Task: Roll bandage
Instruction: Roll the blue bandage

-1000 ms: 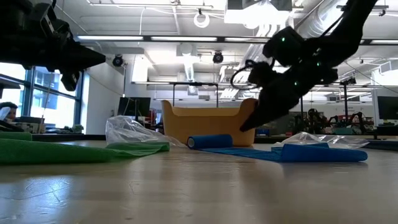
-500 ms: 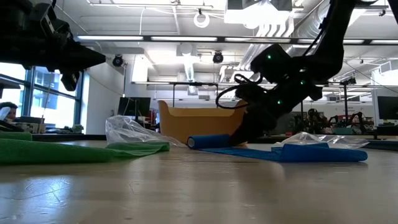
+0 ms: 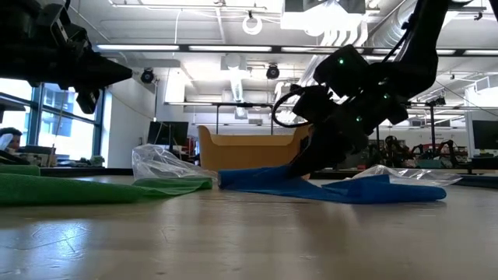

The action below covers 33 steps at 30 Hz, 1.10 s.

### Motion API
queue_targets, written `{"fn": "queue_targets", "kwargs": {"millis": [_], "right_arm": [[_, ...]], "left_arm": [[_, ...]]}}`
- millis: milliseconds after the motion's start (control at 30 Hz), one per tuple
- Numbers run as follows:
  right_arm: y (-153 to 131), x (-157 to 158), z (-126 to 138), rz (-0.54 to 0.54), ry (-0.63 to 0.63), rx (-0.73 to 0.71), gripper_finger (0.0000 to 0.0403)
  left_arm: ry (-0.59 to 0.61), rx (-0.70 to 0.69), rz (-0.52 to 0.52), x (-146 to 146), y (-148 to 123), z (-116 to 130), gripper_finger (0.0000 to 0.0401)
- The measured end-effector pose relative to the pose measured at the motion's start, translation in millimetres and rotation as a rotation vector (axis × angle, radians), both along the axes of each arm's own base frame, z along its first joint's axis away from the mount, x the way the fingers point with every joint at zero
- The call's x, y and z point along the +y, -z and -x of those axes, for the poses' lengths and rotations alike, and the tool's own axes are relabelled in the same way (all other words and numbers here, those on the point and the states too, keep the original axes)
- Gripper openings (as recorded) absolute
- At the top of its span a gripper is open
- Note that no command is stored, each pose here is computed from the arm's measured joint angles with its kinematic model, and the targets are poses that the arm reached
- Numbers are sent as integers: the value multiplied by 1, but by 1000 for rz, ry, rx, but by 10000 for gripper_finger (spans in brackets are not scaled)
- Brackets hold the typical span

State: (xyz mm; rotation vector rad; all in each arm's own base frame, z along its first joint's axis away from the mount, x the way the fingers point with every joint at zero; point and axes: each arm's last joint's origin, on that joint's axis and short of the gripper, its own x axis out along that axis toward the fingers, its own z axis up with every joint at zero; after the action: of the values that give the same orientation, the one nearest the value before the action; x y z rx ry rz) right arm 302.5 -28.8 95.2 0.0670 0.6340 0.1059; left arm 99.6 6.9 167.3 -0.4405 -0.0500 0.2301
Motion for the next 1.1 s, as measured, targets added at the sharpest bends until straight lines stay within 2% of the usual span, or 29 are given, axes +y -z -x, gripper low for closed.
{"fn": "queue_targets", "kwargs": {"millis": [200,467,600,800,1100], "right_arm": [[-1,-1,-1,62,44,-14,209],[-7,-13,-1,47,76,-47,208],[-8,-19,0,-68,92,-52,208],[-7,-29,3,-275,180,-23,208],[-11,-31,-4,-368,229,-33,208]], "left_arm": [[0,0,0,0,0,0,3],[0,1,0,0,0,0,3],[-1,1,0,0,0,0,3],[-2,0,-1,0,0,0,3],[-16,0,-1,0,0,0,3]]}}
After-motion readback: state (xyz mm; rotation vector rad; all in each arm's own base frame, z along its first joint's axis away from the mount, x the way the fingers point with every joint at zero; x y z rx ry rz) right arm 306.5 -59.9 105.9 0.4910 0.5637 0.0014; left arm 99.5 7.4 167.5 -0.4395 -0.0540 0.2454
